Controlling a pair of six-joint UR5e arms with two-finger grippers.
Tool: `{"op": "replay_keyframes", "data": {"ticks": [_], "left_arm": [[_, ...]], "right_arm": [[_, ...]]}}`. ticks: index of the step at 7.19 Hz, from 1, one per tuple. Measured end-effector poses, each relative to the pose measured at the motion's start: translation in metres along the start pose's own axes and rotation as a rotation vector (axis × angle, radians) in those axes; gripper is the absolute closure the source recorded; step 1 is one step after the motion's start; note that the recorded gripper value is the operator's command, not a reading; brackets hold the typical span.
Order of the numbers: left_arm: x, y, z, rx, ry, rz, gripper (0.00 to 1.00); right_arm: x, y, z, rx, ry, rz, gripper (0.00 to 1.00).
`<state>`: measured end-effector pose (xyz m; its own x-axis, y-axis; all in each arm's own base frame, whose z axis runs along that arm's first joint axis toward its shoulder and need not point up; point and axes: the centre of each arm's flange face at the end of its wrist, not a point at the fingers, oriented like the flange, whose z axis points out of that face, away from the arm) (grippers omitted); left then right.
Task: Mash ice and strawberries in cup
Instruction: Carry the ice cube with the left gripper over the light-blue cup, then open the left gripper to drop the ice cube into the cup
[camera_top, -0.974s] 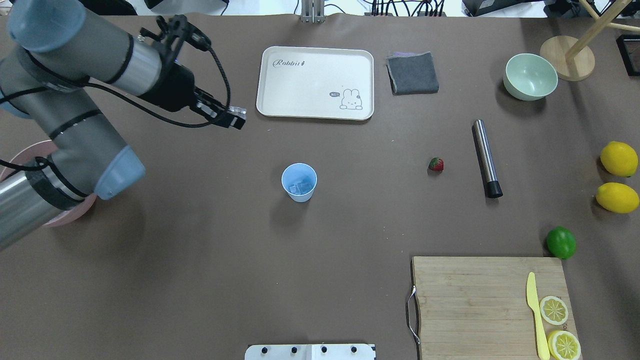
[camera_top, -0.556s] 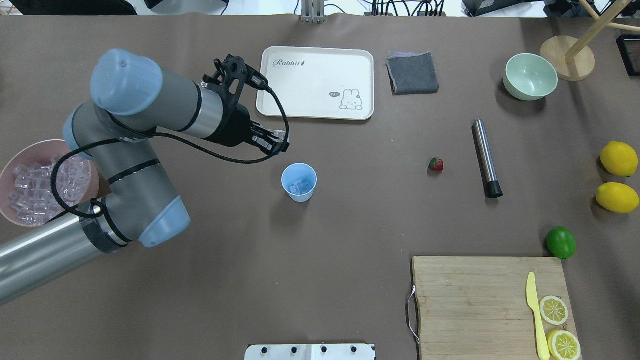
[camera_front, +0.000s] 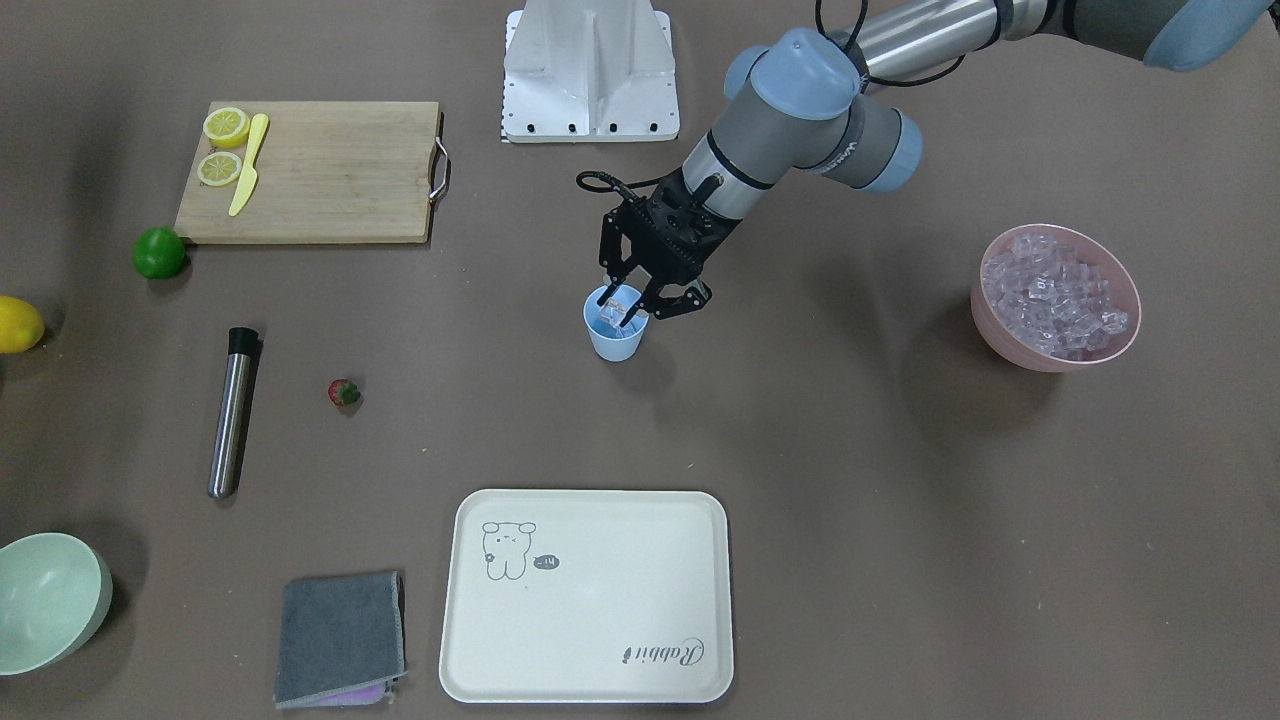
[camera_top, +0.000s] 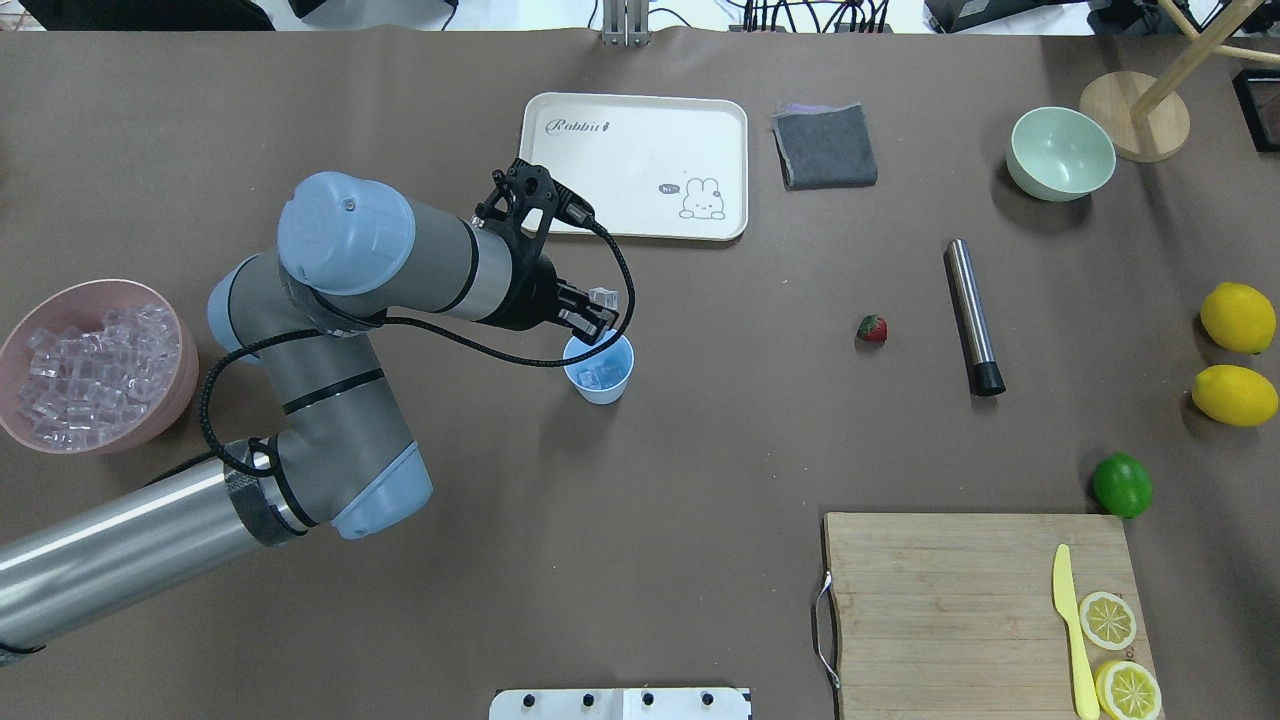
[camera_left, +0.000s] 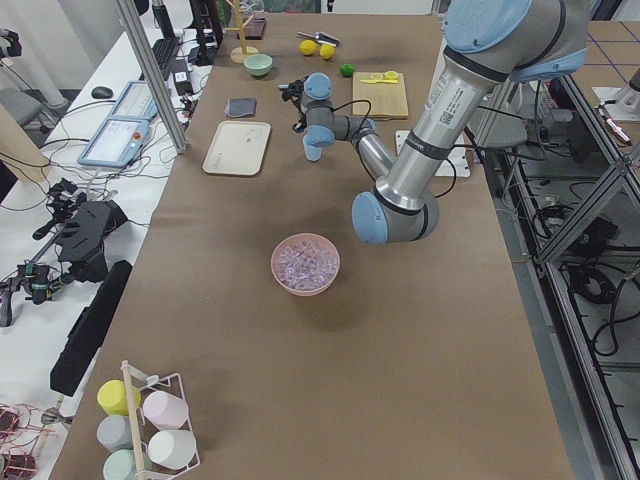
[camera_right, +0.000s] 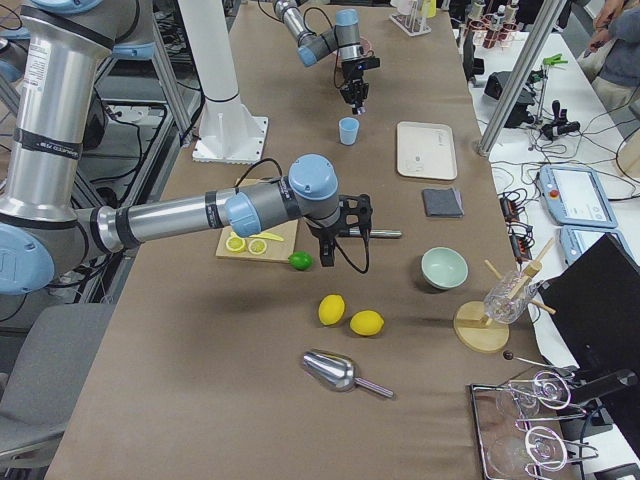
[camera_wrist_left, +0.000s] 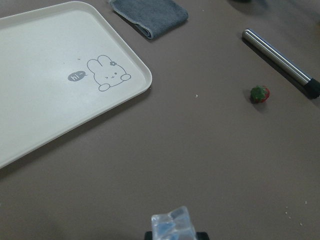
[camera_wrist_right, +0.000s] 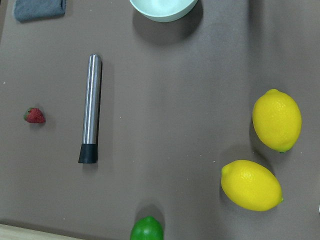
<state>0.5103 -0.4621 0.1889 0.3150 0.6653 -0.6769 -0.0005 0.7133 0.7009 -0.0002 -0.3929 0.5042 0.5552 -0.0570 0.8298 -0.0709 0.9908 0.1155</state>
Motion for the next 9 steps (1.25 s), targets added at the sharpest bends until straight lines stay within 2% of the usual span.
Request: {"op": "replay_keyframes", "data": {"ticks": [4,5,6,7,8,9], "left_arm": [[0.002,0.012,0.010,-0.021,0.003,0.002,0.99],[0.003,0.015,0.011,-0.024,0.005,0.004,0.82],[0.001,0.018,0.012,-0.027,0.004,0.006,0.81],[0.000,0.020,0.013,-0.029,0.004,0.008,0.29],[0.000,0.021,0.013,-0.028,0.005,0.010,0.04],[0.000,0.021,0.013,-0.025,0.008,0.012,0.03]], "right_arm": [[-0.001,-0.003,0.000,0.002,0.000,-0.003,0.00],[-0.002,-0.003,0.000,0.003,-0.001,-0.004,0.00],[-0.002,-0.004,0.000,0.003,-0.001,-0.004,0.00],[-0.002,-0.004,-0.001,0.004,-0.001,-0.005,0.00],[-0.003,-0.004,-0.001,0.005,-0.001,-0.006,0.00],[-0.003,-0.004,-0.001,0.005,-0.002,-0.006,0.00]]}}
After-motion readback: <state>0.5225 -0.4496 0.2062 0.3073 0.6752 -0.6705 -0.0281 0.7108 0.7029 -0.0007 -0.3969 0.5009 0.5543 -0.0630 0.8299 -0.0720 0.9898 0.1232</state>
